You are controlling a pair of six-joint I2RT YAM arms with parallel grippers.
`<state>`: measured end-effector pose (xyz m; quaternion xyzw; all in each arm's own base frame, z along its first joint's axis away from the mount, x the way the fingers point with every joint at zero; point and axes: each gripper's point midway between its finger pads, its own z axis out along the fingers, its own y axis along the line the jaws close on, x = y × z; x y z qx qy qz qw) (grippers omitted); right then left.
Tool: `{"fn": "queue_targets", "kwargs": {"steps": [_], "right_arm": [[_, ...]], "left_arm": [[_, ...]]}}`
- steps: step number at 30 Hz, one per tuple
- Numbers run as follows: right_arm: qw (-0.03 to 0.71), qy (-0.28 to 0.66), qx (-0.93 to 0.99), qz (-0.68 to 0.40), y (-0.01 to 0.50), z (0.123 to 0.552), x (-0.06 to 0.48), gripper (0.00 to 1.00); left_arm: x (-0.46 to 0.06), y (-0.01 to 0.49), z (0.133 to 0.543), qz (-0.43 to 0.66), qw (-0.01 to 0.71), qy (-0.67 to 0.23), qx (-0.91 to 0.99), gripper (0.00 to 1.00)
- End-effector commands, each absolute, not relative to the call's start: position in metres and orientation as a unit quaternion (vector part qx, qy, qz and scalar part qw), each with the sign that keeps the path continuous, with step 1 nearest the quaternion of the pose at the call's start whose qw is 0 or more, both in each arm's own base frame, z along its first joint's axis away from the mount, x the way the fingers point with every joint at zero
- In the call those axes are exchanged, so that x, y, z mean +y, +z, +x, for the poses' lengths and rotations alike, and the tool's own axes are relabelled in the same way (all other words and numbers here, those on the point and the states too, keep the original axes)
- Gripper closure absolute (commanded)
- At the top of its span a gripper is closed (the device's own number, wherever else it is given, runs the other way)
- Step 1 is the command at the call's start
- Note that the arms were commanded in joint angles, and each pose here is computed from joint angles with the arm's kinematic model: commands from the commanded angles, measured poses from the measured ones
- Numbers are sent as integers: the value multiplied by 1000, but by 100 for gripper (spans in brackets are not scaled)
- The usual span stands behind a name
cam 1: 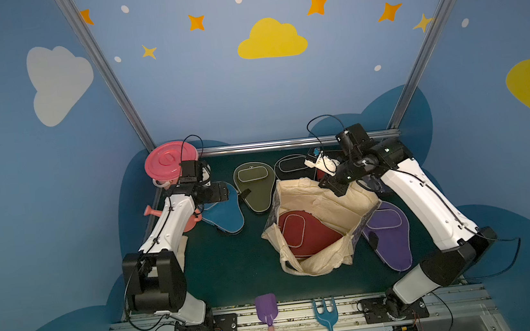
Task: Remove the ping pong set from the canvas bag
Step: Adjust the canvas bag at the center of the board.
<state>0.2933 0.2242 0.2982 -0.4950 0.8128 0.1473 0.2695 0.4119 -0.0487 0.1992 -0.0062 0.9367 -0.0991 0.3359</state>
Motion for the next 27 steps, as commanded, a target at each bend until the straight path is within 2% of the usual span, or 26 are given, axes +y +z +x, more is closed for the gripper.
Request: {"fn": "queue_targets", "kwargs": {"steps": [1, 6, 13, 16, 21, 24, 26, 27], "right_arm": [[291, 155, 801, -499, 312, 285, 229, 100], [301, 154, 793, -507, 314, 285, 240, 100], [313, 164, 769, -533, 324, 276, 258, 100], [313, 165, 762, -542, 327, 272, 263, 100], [309, 166, 756, -553, 328, 265, 266, 100], [308, 163, 754, -557, 328, 260, 265, 100], [309, 161, 755, -556, 328, 259, 263, 100], [311, 158, 754, -556, 329, 259, 262, 100]], "left_arm": [[-93, 270, 399, 67, 403, -162, 898, 0], [-174, 322, 345, 190, 424, -231, 855, 0], [-221, 303, 311, 221, 386, -288, 848, 0], [-232, 296, 311, 217, 382, -295, 849, 0], [-228, 282, 337, 169, 378, -258, 873, 0], [-235, 287, 344, 165, 378, -268, 871, 2], [-240, 288, 345, 168, 374, -275, 870, 13], [-242, 289, 344, 170, 371, -277, 870, 30]]}}
